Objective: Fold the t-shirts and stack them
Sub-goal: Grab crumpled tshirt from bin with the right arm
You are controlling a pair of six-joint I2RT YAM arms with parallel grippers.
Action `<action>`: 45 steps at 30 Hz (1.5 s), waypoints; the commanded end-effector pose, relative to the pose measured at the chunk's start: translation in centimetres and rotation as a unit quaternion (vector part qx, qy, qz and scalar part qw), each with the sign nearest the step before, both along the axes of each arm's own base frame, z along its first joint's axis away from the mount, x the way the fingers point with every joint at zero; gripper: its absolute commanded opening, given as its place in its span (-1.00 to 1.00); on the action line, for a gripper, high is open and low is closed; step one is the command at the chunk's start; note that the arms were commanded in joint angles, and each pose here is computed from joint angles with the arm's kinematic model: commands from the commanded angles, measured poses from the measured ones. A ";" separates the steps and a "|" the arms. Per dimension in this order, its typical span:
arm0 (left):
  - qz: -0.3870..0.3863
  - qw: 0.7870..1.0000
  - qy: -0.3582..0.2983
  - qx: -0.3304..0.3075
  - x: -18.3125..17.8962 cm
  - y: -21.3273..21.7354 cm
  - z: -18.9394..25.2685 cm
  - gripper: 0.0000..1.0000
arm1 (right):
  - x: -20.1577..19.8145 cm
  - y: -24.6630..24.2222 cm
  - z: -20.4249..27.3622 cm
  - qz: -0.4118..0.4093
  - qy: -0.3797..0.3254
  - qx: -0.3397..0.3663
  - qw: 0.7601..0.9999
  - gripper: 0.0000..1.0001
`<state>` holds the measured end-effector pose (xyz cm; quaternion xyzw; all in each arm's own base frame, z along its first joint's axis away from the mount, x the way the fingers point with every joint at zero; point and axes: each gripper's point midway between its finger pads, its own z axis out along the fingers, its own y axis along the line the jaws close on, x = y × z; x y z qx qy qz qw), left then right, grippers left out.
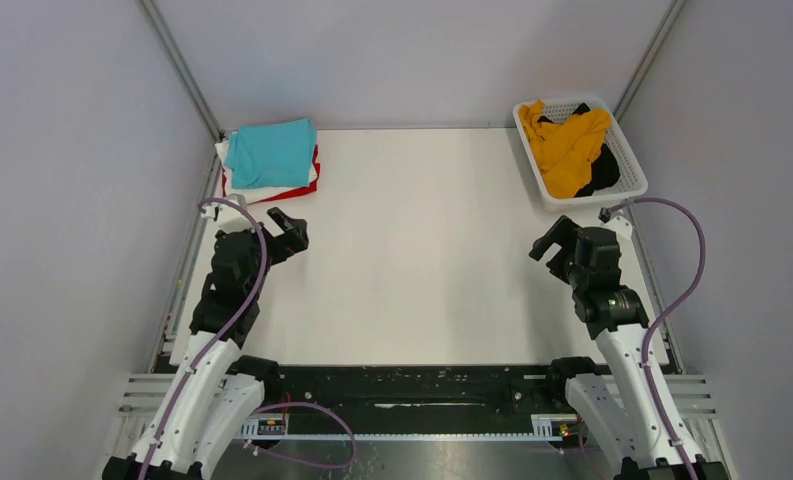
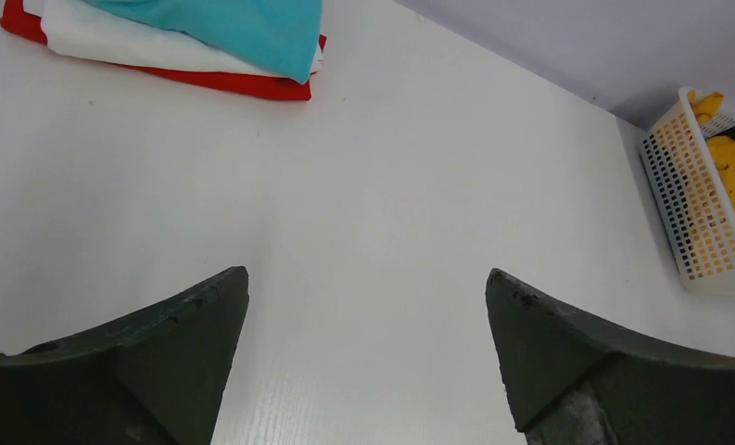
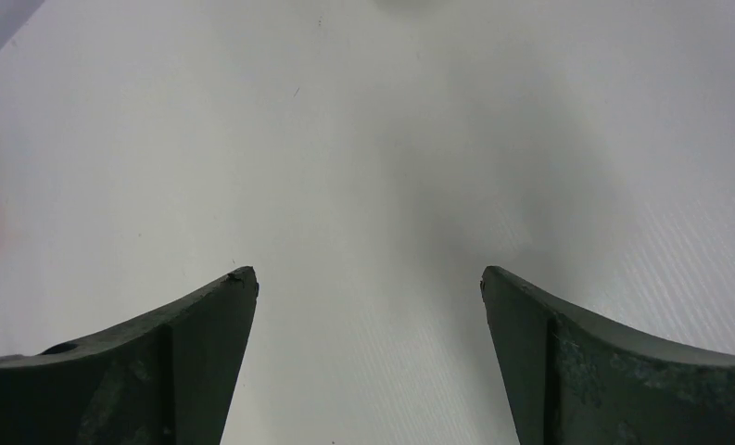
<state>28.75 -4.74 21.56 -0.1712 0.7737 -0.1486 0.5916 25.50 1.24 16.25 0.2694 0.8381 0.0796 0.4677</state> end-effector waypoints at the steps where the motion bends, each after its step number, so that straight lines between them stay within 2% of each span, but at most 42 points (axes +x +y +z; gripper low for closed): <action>1: 0.003 0.999 -0.037 -0.008 0.2 0.0 2.3 0.98 | 1.1 0.0 1.5 0.007 -0.016 -0.009 1.000 0.99; 4: 0.007 0.999 -0.033 -0.007 0.1 0.2 2.2 0.98 | 2.8 0.4 2.6 0.028 -0.040 -0.021 0.999 0.99; 9: 0.000 0.999 -0.036 -0.008 0.1 -0.1 2.4 0.98 | 7.3 0.0 4.8 0.007 -0.017 -0.028 0.999 0.99; 13: 0.000 0.999 -0.036 -0.011 0.3 -0.1 2.3 0.98 | 13.1 0.2 8.1 0.012 -0.023 -0.024 0.999 0.99; 18: 0.007 0.999 -0.031 -0.007 0.5 0.1 1.9 0.98 | 21.2 -1.3 9.2 -0.028 -0.026 0.001 0.999 0.99; 24: 0.013 1.000 -0.025 -0.001 1.1 0.3 1.6 0.98 | 29.2 -3.5 8.0 -0.068 -0.033 0.001 0.997 0.99; 30: 0.018 1.000 -0.006 0.007 1.9 0.4 0.7 0.98 | 35.3 -4.8 2.9 -0.085 -0.021 0.067 0.994 0.90; 36: 0.019 1.000 0.016 0.014 2.6 0.3 -0.2 0.98 | 38.6 -3.9 -0.2 -0.054 0.011 0.091 0.994 0.86; 45: 0.019 1.000 0.020 0.015 2.7 0.3 -0.5 0.98 | 37.3 -4.6 -4.7 -0.092 0.069 0.091 0.989 0.71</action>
